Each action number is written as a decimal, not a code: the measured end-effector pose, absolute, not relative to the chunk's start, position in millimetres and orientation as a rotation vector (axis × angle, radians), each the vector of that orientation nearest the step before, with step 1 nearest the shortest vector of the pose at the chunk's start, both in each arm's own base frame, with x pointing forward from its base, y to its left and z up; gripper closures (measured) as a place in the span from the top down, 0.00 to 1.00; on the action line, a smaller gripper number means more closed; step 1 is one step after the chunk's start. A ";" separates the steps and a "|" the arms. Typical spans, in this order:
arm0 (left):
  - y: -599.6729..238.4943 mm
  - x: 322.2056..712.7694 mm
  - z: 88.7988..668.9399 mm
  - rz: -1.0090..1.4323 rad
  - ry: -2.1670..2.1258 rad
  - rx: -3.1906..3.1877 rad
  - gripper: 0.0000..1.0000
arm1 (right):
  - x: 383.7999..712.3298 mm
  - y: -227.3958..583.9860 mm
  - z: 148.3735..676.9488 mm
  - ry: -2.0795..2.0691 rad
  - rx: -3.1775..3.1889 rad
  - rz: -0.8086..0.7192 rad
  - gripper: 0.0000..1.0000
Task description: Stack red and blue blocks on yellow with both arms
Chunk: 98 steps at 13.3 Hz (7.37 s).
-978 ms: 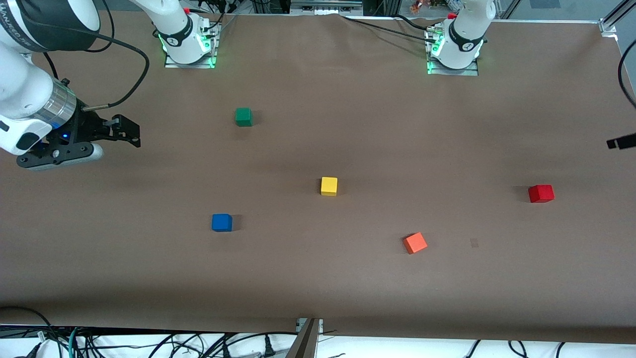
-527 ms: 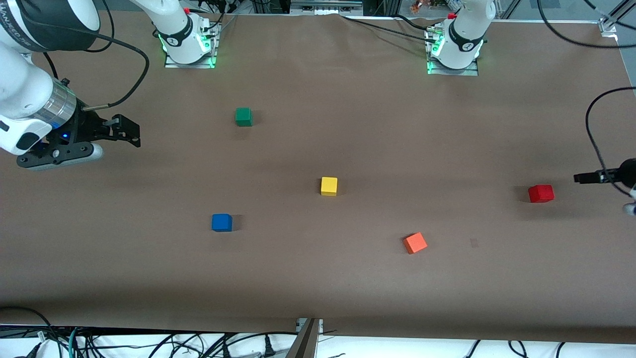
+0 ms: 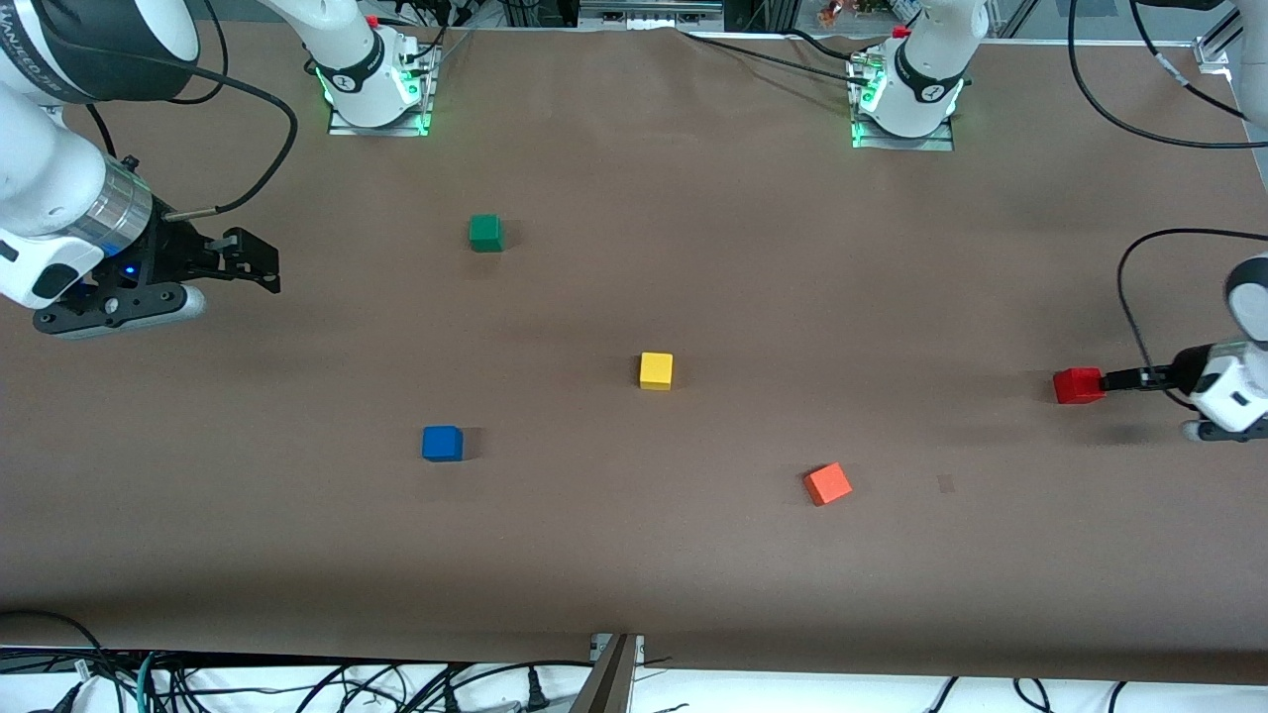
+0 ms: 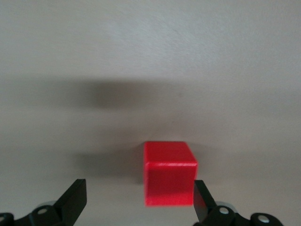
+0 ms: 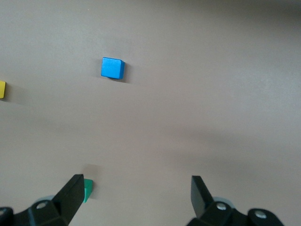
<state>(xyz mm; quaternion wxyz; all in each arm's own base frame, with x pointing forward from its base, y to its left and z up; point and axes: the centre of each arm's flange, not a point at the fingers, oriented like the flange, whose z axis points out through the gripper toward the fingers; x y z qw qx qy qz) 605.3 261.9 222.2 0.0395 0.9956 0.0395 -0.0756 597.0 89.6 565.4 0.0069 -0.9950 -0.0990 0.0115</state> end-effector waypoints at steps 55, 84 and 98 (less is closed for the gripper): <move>-483.8 562.0 238.0 -0.152 -0.002 3.124 0.56 | 597.3 89.4 565.8 -0.308 -3.112 0.032 1.00; 1.5 632.2 617.7 0.051 0.287 3.165 1.00 | 597.2 90.4 566.2 -0.311 -3.111 0.030 1.00; 17.7 594.8 598.7 -0.216 0.315 3.114 1.00 | 606.1 140.5 567.6 -0.426 -3.090 -0.089 1.00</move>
